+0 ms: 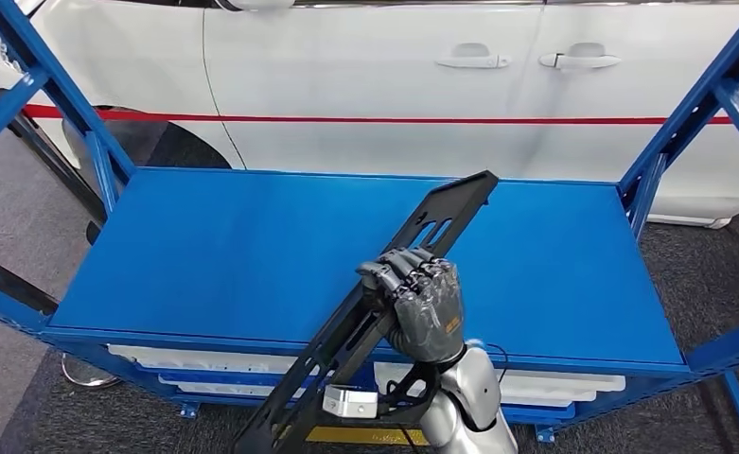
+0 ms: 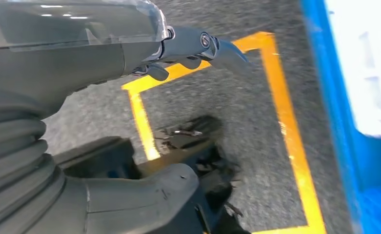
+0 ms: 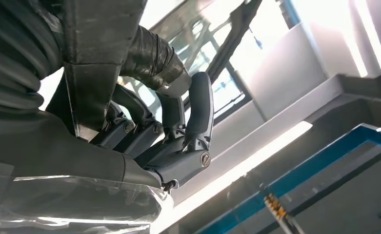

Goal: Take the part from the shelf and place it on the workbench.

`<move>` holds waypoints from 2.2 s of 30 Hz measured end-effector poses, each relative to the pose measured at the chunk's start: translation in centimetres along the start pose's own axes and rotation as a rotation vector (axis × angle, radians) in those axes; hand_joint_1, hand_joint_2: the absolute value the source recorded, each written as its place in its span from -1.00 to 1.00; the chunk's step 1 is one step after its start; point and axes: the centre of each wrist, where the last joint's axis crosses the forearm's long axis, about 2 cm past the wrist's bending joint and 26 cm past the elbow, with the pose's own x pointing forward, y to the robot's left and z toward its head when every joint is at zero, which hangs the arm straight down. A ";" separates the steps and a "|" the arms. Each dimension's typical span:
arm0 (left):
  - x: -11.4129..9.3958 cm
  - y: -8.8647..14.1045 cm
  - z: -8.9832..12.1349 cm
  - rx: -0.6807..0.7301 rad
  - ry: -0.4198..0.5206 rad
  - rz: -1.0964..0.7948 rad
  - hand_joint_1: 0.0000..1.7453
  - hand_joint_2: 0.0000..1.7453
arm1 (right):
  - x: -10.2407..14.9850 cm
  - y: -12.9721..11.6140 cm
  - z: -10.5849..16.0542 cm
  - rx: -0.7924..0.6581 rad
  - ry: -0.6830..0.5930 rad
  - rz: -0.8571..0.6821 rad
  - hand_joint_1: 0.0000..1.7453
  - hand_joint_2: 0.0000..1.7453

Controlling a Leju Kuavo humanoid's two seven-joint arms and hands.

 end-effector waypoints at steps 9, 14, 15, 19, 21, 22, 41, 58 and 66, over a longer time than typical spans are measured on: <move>-1.0 -0.1 0.5 0.037 0.070 0.071 -1.00 1.00 | 2.8 1.7 0.7 0.044 -0.030 -0.140 1.00 1.00; -1.4 0.0 0.7 0.043 0.081 0.088 -1.00 1.00 | 3.4 1.9 0.9 0.058 -0.051 -0.160 1.00 1.00; -1.4 0.0 0.7 0.043 0.081 0.089 -1.00 1.00 | 3.4 2.0 0.9 0.061 -0.051 -0.161 1.00 1.00; -1.3 0.0 0.7 0.041 0.081 0.093 -1.00 1.00 | 3.5 2.1 1.1 0.071 -0.054 -0.165 1.00 1.00; -1.2 0.0 0.6 0.036 0.079 0.095 -1.00 1.00 | 3.5 2.2 1.2 0.079 -0.060 -0.161 1.00 1.00; -1.2 0.0 0.6 0.034 0.077 0.096 -1.00 1.00 | 3.5 2.2 1.3 0.085 -0.063 -0.157 1.00 1.00; 0.8 0.0 -0.4 -0.002 0.034 0.079 -1.00 1.00 | 2.7 2.7 -0.2 0.113 -0.011 -0.078 1.00 1.00; 2.1 0.2 -1.0 -0.008 0.016 0.063 -1.00 1.00 | 1.0 4.0 -5.4 0.089 -0.004 -0.033 1.00 1.00; 2.5 -0.2 -1.1 -0.020 0.014 0.058 -1.00 1.00 | 0.9 4.2 -5.5 0.097 -0.011 -0.026 1.00 1.00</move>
